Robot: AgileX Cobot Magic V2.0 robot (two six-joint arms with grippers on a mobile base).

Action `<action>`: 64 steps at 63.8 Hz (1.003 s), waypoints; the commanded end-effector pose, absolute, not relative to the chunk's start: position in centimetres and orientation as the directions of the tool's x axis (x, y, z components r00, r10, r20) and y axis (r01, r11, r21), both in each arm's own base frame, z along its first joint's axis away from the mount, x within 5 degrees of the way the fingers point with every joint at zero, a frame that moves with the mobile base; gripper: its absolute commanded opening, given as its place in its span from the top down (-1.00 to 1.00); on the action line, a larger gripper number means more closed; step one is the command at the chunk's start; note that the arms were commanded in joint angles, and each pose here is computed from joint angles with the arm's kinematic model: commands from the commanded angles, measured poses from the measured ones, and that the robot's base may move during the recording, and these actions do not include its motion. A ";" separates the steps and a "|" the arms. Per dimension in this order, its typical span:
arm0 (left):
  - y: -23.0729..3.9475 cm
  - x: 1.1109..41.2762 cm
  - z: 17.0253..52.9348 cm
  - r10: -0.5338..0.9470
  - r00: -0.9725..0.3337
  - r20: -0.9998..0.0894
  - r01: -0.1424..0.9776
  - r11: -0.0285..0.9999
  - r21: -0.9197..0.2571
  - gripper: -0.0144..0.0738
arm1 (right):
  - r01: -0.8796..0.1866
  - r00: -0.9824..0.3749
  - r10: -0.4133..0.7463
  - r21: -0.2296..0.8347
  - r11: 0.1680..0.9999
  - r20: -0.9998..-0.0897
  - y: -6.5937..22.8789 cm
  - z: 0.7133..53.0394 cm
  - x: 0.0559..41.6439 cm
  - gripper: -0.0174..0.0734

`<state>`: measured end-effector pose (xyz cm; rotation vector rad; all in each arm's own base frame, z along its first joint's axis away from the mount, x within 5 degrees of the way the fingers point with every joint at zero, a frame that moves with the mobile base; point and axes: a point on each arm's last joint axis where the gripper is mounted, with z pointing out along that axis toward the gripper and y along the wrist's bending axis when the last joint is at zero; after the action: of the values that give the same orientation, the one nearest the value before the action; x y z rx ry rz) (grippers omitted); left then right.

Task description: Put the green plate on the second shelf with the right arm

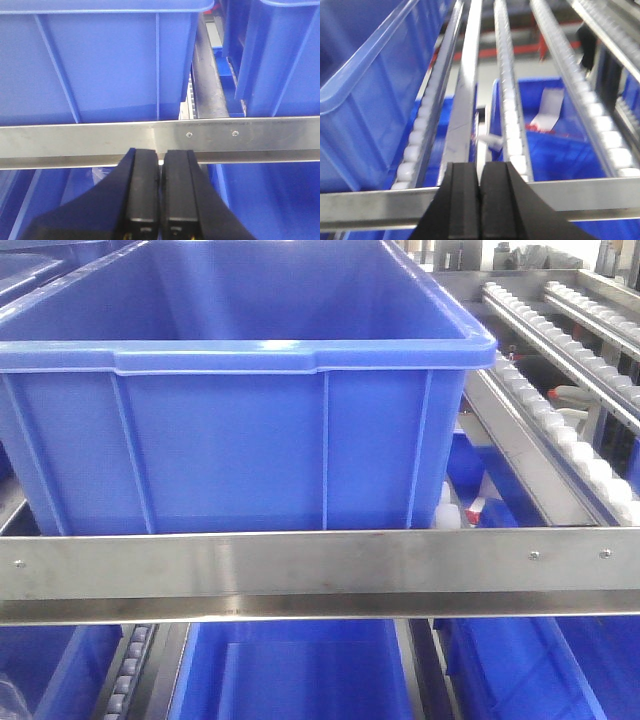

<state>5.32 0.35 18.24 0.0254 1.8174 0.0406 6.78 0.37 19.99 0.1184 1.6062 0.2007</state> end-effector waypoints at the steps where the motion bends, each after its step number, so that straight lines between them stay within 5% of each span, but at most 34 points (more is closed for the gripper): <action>1: 0.2 5.4 17.5 0.040 -0.206 -0.978 0.009 0.999 0.039 0.39 | -0.042 0.057 0.210 0.208 0.977 -0.976 0.2 20.7 6.2 0.50; 64: 0.2 5.4 17.5 0.040 -0.206 -0.978 0.009 0.999 0.039 0.39 | -0.038 0.073 0.227 0.225 0.974 -0.971 0.1 20.5 5.5 0.50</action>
<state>5.32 0.35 18.24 0.0254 1.8174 0.0406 5.69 0.11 19.39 0.1700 1.6016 0.1979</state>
